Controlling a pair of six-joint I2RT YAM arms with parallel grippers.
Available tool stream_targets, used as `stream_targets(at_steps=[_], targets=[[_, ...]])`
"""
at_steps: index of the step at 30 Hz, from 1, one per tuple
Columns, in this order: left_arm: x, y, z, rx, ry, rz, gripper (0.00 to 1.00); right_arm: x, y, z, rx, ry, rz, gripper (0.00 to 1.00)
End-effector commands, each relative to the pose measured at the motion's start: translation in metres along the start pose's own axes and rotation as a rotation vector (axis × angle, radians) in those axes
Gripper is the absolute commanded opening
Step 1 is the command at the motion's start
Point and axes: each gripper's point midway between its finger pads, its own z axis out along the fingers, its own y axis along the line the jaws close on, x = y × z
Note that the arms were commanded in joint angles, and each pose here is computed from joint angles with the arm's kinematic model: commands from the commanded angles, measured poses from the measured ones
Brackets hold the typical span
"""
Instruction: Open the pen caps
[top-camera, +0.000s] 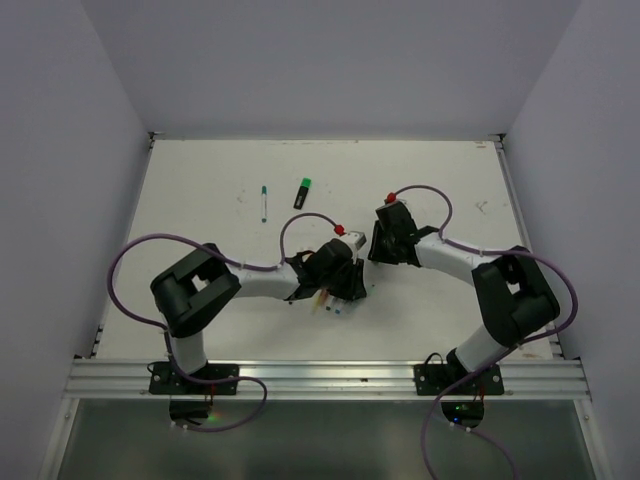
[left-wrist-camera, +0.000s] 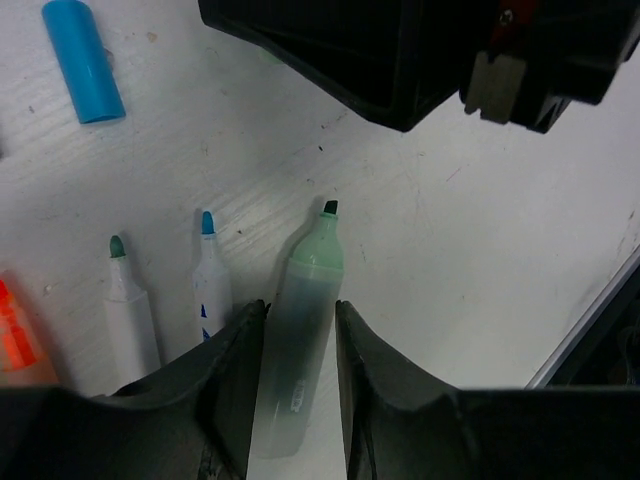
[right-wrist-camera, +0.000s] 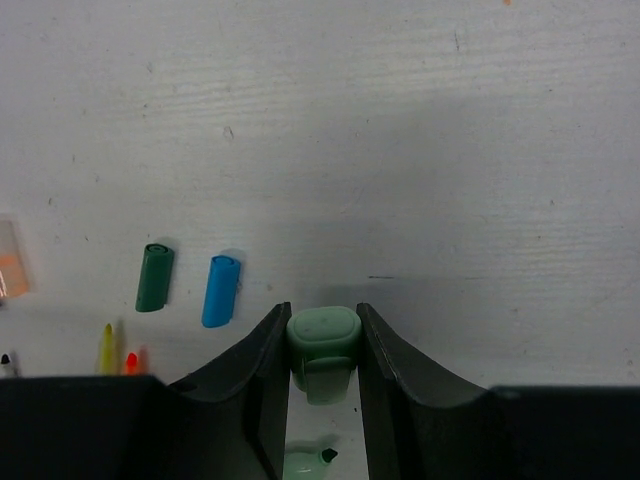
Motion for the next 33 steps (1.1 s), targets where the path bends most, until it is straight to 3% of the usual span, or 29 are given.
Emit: stream_targets(at_steps=[1,8,17,21,27,33], targets=[[-0.011,0.003,-0.013,-0.049,-0.050,-0.013,0.38,0.001,0.001,0.002,-0.009,-0.008,0.024,0.16],[-0.039,-0.012,-0.048,-0.025,-0.159,-0.033,0.42,0.011,-0.007,0.003,0.020,0.001,0.030,0.30],[-0.067,0.014,-0.088,-0.141,-0.294,-0.034,0.73,0.014,-0.007,0.001,0.018,0.004,0.032,0.49],[-0.082,0.047,-0.104,-0.199,-0.338,-0.077,0.81,0.011,-0.006,-0.006,0.006,-0.014,0.030,0.52],[-0.107,0.109,-0.129,-0.361,-0.381,-0.103,0.89,-0.007,0.008,-0.033,-0.078,-0.092,0.023,0.68],[-0.146,0.174,-0.141,-0.514,-0.410,-0.128,0.89,-0.023,0.019,-0.060,-0.175,-0.196,0.034,0.85]])
